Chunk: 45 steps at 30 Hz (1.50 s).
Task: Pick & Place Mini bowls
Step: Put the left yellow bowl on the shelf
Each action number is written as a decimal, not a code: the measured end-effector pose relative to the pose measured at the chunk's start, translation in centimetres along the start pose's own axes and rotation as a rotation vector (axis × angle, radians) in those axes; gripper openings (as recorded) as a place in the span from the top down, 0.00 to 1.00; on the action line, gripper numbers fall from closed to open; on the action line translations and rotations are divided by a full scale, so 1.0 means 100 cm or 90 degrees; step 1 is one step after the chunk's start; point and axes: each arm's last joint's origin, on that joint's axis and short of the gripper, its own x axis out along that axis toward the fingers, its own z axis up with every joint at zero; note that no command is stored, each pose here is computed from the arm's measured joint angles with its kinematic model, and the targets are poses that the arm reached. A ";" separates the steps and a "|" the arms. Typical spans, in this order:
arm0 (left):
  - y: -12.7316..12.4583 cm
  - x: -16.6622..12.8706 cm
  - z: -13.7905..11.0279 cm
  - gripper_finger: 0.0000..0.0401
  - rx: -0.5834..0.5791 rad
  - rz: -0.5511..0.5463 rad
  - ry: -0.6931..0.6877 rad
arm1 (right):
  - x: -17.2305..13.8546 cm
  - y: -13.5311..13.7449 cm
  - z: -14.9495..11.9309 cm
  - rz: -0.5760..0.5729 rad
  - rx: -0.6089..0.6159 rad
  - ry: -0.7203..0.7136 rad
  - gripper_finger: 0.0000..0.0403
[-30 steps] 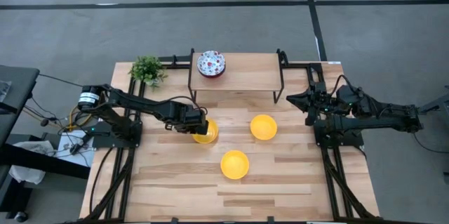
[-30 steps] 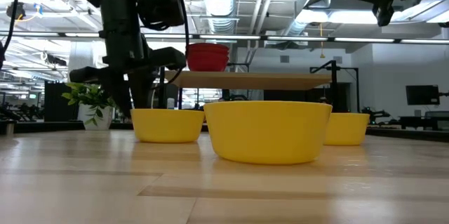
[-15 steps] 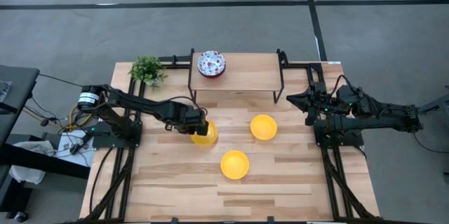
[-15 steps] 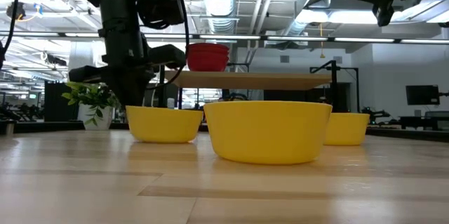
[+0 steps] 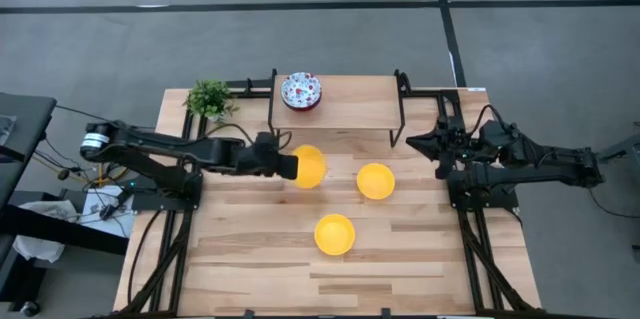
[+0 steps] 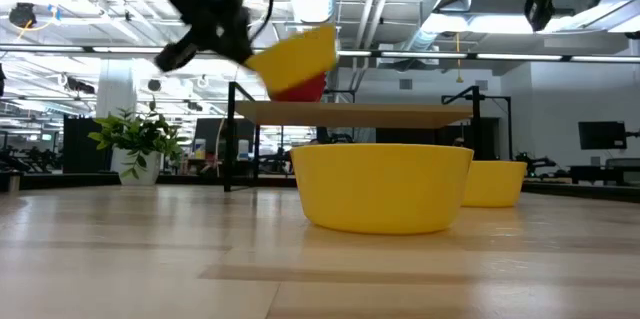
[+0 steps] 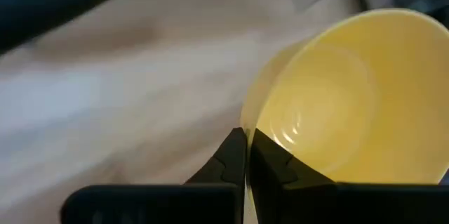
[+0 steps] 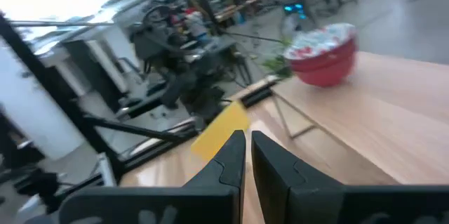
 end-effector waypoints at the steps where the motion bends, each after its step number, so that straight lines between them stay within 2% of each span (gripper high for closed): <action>1: -0.004 -0.004 0.002 0.99 0.006 -0.020 -0.032 | 0.002 0.002 0.001 0.010 -0.006 -0.002 0.96; 5: -0.018 -0.012 0.006 0.99 0.049 -0.073 -0.136 | 0.015 0.008 0.002 0.023 -0.051 -0.021 0.96; 9: -0.027 -0.015 0.008 0.99 0.082 -0.080 -0.235 | 0.030 0.018 0.009 0.000 -0.101 -0.022 0.95; 14: -0.035 -0.021 0.016 0.99 0.107 -0.080 -0.342 | 0.050 0.038 0.027 -0.068 -0.181 0.014 0.90; 19: -0.046 -0.029 0.025 0.99 0.142 -0.098 -0.432 | 0.073 0.059 0.050 -0.151 -0.227 0.072 0.81; 24: -0.051 -0.036 0.032 0.99 0.177 -0.072 -0.505 | 0.098 0.083 0.070 -0.196 -0.291 0.102 0.75; 35: -0.064 -0.055 0.065 0.99 0.299 0.003 -0.609 | 0.149 0.122 0.097 -0.369 -0.441 0.085 0.73; 45: -0.068 -0.061 0.080 0.99 0.402 0.034 -0.634 | 0.188 0.133 0.111 -0.435 -0.506 0.088 0.73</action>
